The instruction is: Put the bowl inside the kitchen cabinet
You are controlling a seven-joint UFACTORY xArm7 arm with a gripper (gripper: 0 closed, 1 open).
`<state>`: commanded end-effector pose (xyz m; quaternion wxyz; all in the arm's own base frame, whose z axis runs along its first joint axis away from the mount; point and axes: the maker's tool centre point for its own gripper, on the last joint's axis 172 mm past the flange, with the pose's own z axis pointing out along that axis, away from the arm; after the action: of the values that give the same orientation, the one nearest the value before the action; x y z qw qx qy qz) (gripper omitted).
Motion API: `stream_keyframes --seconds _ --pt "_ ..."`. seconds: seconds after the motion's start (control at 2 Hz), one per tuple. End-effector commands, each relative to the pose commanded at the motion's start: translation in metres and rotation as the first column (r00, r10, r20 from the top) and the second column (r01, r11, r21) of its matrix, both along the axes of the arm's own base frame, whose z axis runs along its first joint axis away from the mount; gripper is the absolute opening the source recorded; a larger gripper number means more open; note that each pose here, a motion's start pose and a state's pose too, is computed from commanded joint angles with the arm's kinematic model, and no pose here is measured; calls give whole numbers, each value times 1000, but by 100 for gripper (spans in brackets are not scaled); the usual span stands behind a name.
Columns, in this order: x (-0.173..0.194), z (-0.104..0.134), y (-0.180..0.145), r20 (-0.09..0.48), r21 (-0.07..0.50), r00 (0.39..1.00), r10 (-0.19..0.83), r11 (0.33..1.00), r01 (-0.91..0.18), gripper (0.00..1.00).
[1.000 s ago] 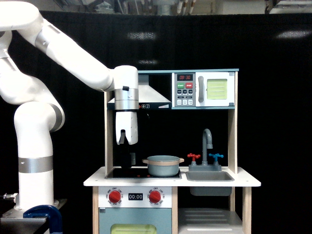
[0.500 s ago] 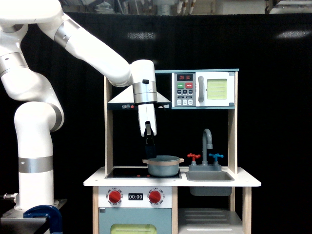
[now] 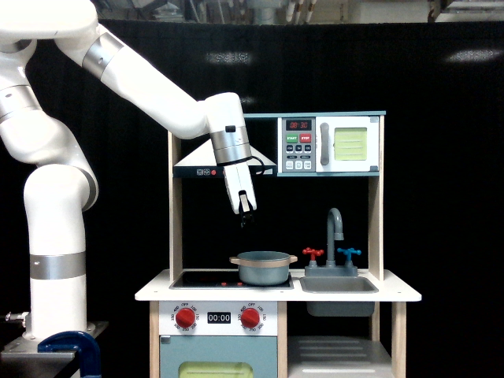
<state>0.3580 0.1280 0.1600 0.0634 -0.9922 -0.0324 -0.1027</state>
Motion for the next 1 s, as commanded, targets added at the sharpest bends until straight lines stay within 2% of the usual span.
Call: stream_keyframes --seconds 0.5,1.0 --pt "4 -17 0 -58 177 996 65 983 -54 100" --pt "0 -23 9 12 326 992 124 937 -121 100"
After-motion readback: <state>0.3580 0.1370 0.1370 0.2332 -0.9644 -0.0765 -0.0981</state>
